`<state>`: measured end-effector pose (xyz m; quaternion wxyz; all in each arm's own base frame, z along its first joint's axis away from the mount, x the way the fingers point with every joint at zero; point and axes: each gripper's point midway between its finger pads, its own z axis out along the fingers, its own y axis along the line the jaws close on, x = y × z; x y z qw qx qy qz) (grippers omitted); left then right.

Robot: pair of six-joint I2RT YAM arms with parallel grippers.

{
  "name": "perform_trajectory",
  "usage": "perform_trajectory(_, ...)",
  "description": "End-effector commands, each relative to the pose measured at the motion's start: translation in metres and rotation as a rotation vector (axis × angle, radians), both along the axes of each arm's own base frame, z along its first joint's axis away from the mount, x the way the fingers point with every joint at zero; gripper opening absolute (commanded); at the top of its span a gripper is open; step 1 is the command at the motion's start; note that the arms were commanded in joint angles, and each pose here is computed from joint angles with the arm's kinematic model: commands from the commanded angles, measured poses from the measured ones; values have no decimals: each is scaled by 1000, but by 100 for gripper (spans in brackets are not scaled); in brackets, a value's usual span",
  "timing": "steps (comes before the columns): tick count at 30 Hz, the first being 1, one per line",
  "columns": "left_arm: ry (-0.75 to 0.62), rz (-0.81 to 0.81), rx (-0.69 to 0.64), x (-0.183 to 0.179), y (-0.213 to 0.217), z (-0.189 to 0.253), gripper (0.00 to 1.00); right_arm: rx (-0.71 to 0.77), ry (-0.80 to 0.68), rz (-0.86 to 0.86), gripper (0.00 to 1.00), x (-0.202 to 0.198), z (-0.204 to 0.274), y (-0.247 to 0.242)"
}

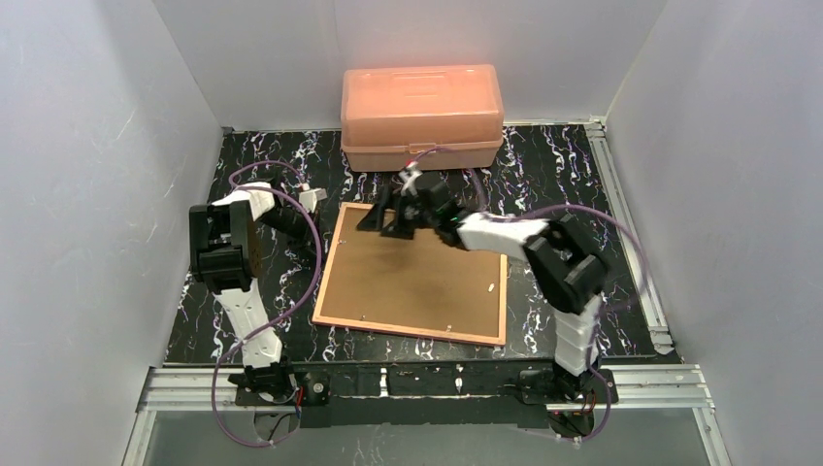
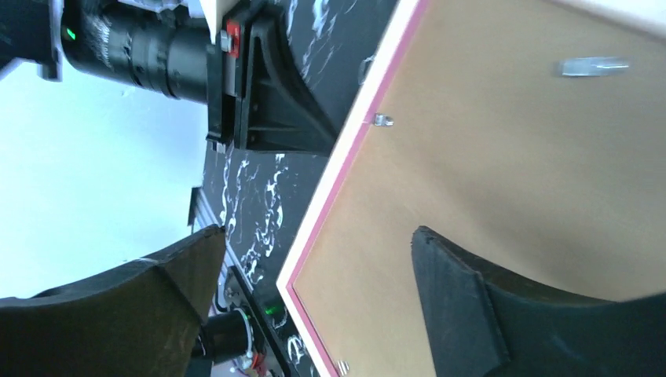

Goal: Put the photo into the frame

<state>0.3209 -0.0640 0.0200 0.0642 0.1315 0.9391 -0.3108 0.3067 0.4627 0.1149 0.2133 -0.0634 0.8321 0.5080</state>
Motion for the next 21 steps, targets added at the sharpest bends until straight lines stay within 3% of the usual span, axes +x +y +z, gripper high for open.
perform_trajectory(1, -75, -123, 101, -18, 18, 7, 6, -152, -118, -227, 98, 32, 44, -113)
perform_trajectory(4, -94, -192, 146, -29, 20, 2, 7, -374, -81, -397, 99, 31, 26, -207)
perform_trajectory(9, -138, -336, 228, -50, 12, -7, 7, -561, 26, -648, 99, 15, -3, -320)
perform_trajectory(14, -166, -449, 269, -70, 5, -8, 6, -605, 101, -733, 99, 1, -35, -355)
perform_trajectory(21, -182, -559, 279, -101, 12, -10, 5, -544, 167, -675, 99, 13, -64, -338)
